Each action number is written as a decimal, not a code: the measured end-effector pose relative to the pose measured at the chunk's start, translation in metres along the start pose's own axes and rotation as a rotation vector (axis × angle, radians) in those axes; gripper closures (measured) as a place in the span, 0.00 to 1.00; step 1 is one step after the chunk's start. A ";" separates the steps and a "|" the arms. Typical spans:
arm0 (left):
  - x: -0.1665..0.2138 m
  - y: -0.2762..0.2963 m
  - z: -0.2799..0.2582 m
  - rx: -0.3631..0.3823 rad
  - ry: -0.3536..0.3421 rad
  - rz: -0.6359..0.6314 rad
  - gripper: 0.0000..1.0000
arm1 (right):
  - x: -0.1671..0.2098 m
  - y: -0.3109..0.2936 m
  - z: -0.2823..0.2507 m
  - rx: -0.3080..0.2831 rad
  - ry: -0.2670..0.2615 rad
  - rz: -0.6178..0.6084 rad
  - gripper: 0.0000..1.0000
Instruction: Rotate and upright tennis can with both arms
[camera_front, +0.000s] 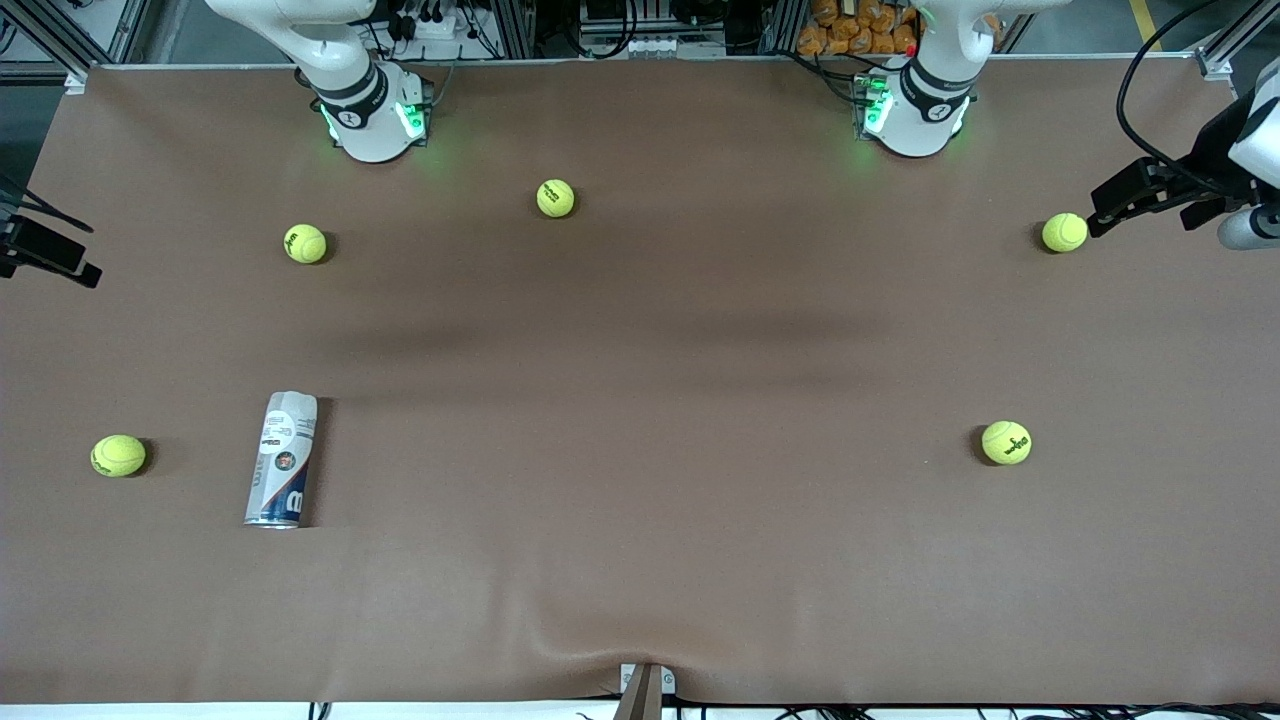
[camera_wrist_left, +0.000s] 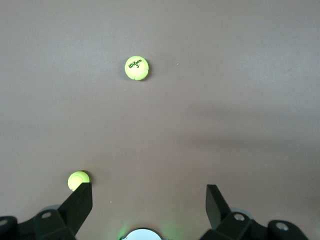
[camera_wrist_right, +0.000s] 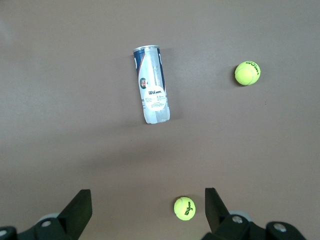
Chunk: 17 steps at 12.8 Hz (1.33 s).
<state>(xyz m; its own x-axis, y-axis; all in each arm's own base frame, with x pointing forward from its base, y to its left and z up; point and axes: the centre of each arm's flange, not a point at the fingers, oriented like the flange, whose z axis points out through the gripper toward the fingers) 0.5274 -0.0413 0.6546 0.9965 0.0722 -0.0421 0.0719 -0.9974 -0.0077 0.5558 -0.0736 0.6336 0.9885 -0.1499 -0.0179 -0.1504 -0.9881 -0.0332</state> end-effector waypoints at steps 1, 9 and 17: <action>0.000 0.000 0.000 0.000 -0.003 0.000 0.00 | 0.000 0.000 0.000 0.000 0.000 0.000 0.00; -0.003 -0.002 0.002 0.004 -0.029 0.003 0.00 | 0.000 0.000 0.000 0.000 0.000 0.000 0.00; -0.004 -0.008 0.000 0.005 -0.041 -0.004 0.00 | 0.000 0.000 0.000 0.000 0.000 0.000 0.00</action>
<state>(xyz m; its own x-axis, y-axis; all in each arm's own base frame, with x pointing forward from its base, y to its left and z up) 0.5223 -0.0334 0.6546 0.9936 0.0762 -0.0828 0.0753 -0.9971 -0.0129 0.5559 -0.0734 0.6335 0.9886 -0.1498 -0.0181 -0.1503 -0.9881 -0.0332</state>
